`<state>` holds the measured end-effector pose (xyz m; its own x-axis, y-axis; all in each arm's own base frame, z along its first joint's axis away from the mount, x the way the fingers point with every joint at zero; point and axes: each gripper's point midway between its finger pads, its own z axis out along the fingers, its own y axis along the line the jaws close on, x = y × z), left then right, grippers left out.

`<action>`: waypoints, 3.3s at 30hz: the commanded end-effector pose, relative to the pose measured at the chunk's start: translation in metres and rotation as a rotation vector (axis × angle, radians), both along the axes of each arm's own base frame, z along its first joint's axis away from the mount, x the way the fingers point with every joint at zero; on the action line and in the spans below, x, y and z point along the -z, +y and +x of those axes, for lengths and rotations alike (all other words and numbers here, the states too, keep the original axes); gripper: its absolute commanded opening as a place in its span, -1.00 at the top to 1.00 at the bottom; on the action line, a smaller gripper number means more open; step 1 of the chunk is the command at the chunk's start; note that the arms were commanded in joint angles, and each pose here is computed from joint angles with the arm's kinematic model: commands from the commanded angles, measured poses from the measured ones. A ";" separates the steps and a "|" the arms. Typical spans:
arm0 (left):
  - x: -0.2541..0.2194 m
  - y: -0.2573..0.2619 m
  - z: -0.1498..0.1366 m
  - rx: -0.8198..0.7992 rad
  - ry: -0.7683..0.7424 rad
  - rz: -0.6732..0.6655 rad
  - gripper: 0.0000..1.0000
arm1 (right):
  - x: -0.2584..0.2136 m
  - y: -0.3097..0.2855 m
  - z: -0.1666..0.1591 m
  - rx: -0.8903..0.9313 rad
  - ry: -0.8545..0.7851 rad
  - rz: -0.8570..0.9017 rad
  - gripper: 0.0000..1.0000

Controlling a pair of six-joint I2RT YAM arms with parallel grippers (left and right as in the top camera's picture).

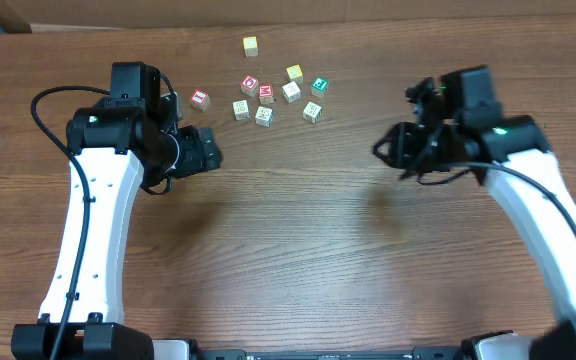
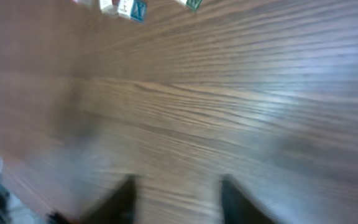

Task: Flip 5 blocks
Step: 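Raise the right arm and move its gripper toward the block cluster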

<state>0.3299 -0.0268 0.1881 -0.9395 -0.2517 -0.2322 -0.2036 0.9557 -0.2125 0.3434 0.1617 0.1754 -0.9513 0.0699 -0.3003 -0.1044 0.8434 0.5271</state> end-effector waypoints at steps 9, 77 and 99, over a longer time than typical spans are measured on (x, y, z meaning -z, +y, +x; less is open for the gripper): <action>-0.006 0.001 0.005 -0.002 -0.021 0.004 -1.00 | 0.050 0.018 0.036 0.159 0.017 -0.157 -1.00; -0.006 0.001 0.005 -0.002 -0.021 0.004 -1.00 | 0.048 0.032 0.055 0.300 -0.061 -0.177 -1.00; -0.006 0.001 0.005 -0.002 -0.021 0.004 -0.99 | 0.029 0.042 0.071 0.271 -0.138 -0.118 -0.22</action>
<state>0.3300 -0.0267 0.1881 -0.9395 -0.2518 -0.2323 -0.2037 0.9558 -0.2122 0.4045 0.2009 0.1293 -0.8700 0.2620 -0.4176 0.0862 0.9148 0.3945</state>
